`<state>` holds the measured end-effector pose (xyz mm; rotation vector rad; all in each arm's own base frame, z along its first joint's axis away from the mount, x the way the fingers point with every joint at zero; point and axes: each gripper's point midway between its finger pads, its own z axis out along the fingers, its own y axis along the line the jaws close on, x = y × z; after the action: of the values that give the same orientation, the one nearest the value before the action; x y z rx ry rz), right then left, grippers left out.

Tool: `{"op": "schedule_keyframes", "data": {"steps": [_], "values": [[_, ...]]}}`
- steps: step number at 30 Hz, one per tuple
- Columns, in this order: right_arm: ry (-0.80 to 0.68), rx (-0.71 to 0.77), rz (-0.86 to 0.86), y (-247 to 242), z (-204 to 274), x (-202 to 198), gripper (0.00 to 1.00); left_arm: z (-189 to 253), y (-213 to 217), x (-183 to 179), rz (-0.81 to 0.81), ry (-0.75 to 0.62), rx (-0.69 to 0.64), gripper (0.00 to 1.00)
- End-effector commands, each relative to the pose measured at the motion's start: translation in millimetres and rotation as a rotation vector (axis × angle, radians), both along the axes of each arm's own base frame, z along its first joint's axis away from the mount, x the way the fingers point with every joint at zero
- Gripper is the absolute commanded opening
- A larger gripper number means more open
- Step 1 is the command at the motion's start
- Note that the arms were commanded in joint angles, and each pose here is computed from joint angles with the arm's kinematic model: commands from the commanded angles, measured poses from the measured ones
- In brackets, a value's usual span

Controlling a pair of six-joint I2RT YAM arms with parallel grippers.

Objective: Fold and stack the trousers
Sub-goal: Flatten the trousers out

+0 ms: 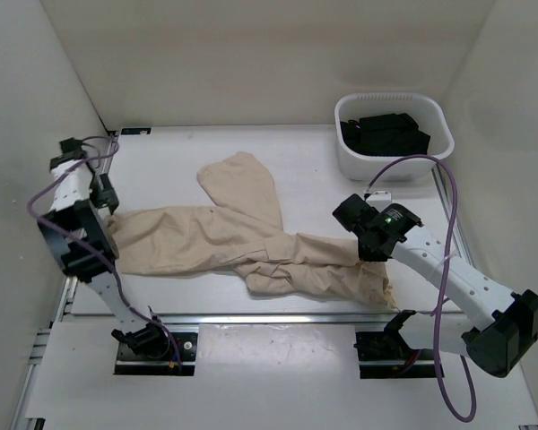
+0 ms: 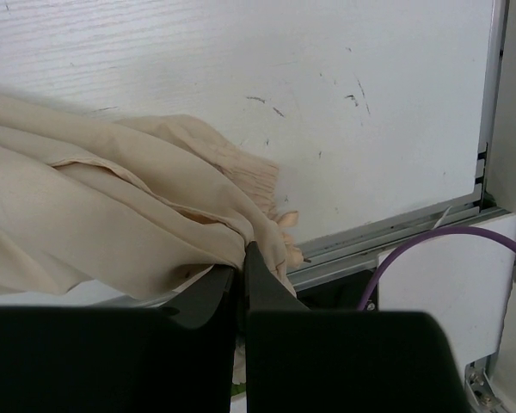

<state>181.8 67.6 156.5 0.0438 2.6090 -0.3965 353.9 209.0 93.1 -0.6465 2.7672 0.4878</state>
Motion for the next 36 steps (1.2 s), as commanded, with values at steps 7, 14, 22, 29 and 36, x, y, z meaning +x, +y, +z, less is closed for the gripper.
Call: {"op": "schedule_keyframes", "data": {"steps": [7, 14, 22, 29, 36], "values": [[-0.029, -0.084, 0.016, -13, 15, 10, 0.0, -28, 10, -121, 0.22, 0.014, -0.137, 1.0], [-0.042, -0.089, 0.02, -25, 46, 81, 0.0, -72, 28, -86, 0.213, 0.004, -0.206, 1.0], [-0.318, -0.034, 0.026, -26, 181, 153, 0.0, -88, 15, -79, 0.197, 0.006, -0.299, 0.14], [-0.238, 0.168, -0.275, -47, 64, 14, 0.21, -70, 34, -122, 0.31, -0.024, -0.266, 0.14], [-0.218, 0.31, -0.631, -67, 4, -58, 0.96, -72, 19, -152, 0.342, 0.006, -0.269, 0.14]]}}
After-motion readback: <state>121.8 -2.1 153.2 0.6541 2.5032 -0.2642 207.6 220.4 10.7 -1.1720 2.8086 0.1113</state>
